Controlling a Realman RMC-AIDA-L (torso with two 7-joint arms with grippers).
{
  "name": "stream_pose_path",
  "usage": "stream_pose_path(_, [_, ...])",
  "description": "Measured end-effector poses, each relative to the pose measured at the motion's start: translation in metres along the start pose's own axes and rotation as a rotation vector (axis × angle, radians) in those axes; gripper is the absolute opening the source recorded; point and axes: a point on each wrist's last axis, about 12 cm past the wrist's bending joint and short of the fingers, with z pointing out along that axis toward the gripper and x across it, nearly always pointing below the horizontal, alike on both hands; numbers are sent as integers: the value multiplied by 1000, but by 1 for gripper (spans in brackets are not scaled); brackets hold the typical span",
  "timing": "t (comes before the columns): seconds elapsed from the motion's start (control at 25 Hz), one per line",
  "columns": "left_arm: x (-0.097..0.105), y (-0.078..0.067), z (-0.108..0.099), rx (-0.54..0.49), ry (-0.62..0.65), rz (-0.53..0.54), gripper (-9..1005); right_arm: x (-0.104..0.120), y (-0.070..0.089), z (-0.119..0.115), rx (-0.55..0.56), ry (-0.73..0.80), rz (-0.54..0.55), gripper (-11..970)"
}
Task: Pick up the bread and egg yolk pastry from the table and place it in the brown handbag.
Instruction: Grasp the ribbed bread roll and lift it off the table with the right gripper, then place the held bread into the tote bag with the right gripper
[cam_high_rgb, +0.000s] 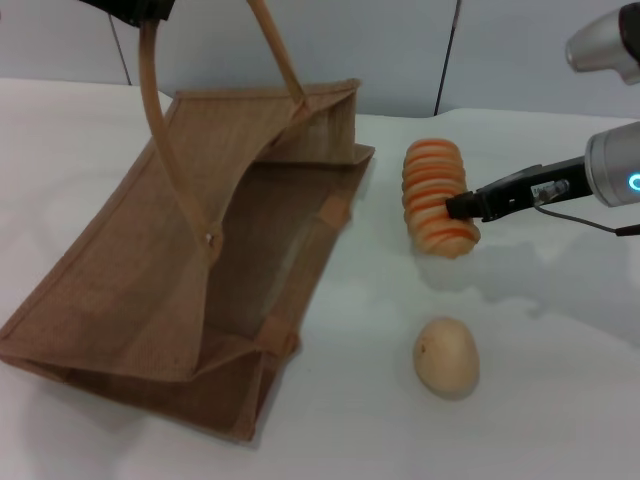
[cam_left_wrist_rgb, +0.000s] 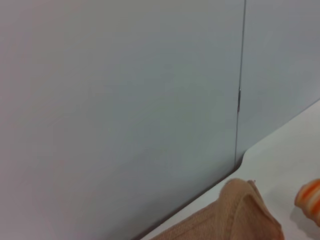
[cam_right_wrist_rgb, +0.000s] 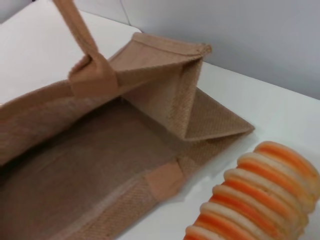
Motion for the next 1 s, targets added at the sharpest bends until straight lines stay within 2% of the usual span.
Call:
stream_pose_path(0.52, [-16,-9,4,17,-50,30,109,-5,17,4,-88,0,-41,69])
stream_pose_path(0.76, [-25,-20,14,44,-57,61,108,-9,29,7,-129,-4,-68,67])
stream_pose_path(1.0, [-34,-30,16,84,-86,79,108,-15,35,8,-143,-1,-90,65])
